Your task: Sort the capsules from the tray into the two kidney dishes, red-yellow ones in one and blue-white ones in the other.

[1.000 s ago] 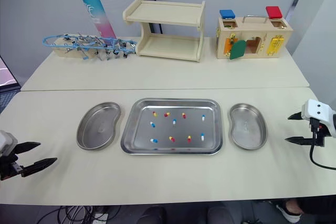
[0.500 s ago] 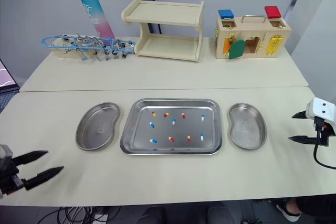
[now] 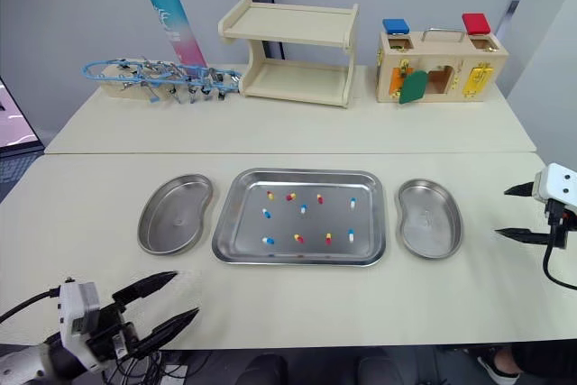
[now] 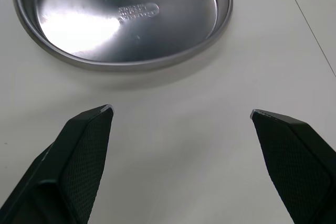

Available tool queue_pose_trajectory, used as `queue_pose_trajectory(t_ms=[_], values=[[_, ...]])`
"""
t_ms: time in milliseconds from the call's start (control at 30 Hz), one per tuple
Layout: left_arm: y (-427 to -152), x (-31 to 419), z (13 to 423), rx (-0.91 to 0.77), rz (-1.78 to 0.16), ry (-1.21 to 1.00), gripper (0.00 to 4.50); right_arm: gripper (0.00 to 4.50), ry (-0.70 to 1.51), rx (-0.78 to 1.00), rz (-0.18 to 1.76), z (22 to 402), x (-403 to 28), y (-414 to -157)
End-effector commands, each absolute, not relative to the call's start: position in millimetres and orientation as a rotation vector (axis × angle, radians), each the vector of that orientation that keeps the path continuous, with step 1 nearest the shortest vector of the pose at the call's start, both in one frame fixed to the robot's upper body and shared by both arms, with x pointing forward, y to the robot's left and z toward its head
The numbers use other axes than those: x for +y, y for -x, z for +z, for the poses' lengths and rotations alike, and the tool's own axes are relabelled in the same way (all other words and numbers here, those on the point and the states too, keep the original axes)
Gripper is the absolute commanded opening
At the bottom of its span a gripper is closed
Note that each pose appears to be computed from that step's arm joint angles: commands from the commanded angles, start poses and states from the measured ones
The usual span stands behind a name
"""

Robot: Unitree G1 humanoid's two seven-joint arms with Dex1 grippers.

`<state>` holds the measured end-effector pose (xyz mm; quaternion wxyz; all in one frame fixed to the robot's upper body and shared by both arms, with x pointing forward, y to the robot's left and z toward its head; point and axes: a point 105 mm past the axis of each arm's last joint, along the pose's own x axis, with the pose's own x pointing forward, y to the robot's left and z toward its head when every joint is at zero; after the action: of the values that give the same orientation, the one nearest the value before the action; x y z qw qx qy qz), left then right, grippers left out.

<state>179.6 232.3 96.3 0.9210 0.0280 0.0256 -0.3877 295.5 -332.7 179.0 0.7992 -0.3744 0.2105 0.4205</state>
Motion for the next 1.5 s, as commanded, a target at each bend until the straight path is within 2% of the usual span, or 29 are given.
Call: queue_pose_trajectory(t_ms=[33, 167, 367, 400, 433, 600, 667, 800, 1033, 1500], values=[[-182.2, 229.1, 104.1, -0.005, -0.777, -0.077, 4.50, 4.44, 0.820, 0.326, 0.944, 212.4, -299.1, -297.7], [-179.3, 221.2, 104.1, -0.028, -0.803, -0.066, 4.50, 4.44, 0.798, 0.235, 1.085, 218.0, -220.4, -299.3], [-177.9, 219.6, 104.6, -0.029, -0.810, -0.065, 4.50, 4.44, 0.751, 0.127, 1.233, 205.6, -137.7, -300.0], [-177.3, 220.1, 103.7, -0.026, -0.806, -0.065, 4.50, 4.08, 0.743, 0.127, 1.259, 200.8, -125.0, -299.0], [-177.1, 220.9, 102.6, -0.023, -0.801, -0.070, 4.50, 3.89, 0.737, 0.129, 1.276, 196.0, -114.0, -298.8], [-180.6, 220.7, 103.2, -0.031, -0.786, -0.073, 4.50, 2.13, 0.695, 0.137, 1.320, 176.6, -66.7, -298.2], [-181.1, 218.9, 103.9, -0.037, -0.789, -0.076, 4.50, 1.65, 0.671, 0.160, 1.334, 169.2, -53.0, -296.1], [-181.0, 218.0, 99.4, -0.017, -0.800, -0.069, 4.50, 1.65, 0.678, 0.205, 1.346, 148.7, -18.8, -296.4], [-181.1, 216.8, 94.5, -0.014, -0.809, -0.067, 4.50, 1.65, 0.694, 0.228, 1.347, 134.3, 19.2, -304.2], [-182.0, 211.2, 94.1, -0.019, -0.815, -0.070, 4.50, 1.65, 0.698, 0.234, 1.340, 113.6, 52.5, -312.1]])
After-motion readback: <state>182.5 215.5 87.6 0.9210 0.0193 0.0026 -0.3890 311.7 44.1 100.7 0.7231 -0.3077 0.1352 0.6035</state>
